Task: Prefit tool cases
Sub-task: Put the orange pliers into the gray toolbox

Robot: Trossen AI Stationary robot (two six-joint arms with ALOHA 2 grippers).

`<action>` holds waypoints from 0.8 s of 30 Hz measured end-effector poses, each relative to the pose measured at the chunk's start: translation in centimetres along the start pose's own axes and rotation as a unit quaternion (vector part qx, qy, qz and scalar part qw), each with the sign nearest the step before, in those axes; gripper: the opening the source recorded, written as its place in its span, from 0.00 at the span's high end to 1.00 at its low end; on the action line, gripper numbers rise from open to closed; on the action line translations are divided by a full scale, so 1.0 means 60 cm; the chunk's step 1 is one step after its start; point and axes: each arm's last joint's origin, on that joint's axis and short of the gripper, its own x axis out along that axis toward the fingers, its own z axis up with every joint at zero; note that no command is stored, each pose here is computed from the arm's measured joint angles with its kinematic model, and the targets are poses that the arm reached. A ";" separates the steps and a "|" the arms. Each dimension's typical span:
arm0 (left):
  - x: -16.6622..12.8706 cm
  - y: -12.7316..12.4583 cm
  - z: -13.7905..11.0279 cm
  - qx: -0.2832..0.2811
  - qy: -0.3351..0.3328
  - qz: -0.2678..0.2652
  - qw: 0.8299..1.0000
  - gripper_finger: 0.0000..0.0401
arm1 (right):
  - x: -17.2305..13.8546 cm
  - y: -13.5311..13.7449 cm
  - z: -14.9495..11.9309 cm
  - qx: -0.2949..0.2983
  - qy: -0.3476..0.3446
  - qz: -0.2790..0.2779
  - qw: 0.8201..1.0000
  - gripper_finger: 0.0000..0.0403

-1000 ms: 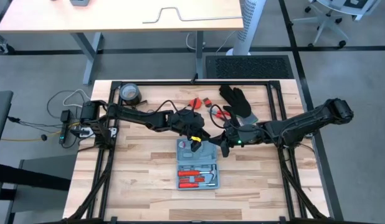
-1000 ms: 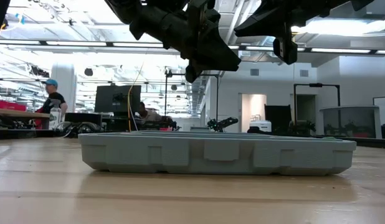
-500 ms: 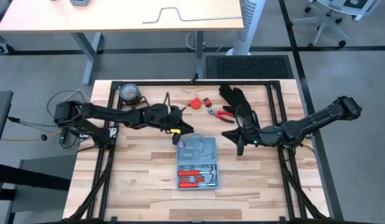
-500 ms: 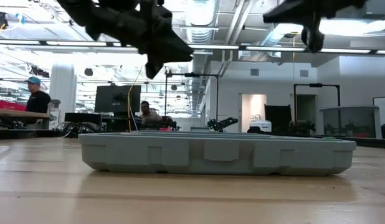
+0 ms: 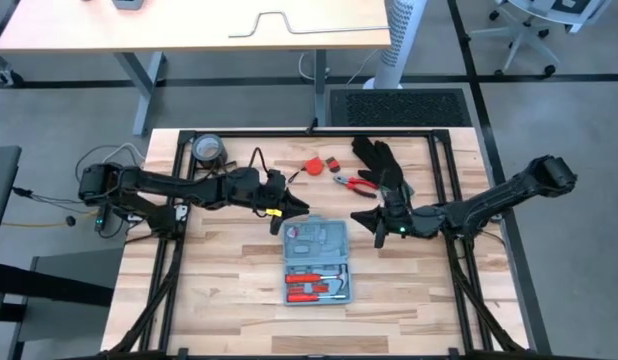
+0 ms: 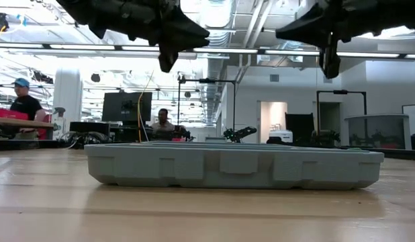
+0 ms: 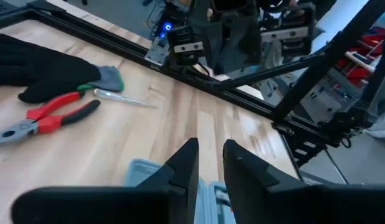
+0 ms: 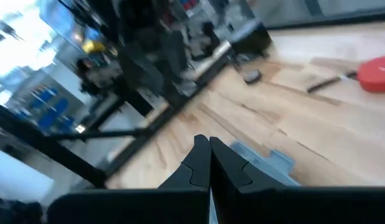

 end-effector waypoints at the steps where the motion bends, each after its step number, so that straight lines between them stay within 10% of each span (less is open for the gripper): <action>1: 0.000 0.001 0.000 0.000 0.001 0.002 1.000 0.84 | 0.000 -0.001 0.000 0.006 -0.011 0.010 1.000 0.99; 9: -0.020 0.040 -0.073 -0.069 0.039 0.010 0.997 0.84 | -0.010 -0.039 -0.036 0.068 0.019 0.005 0.997 0.99; 24: -0.046 0.028 -0.179 -0.073 0.269 0.069 0.958 0.84 | -0.023 -0.100 -0.100 0.162 0.181 -0.178 0.954 0.99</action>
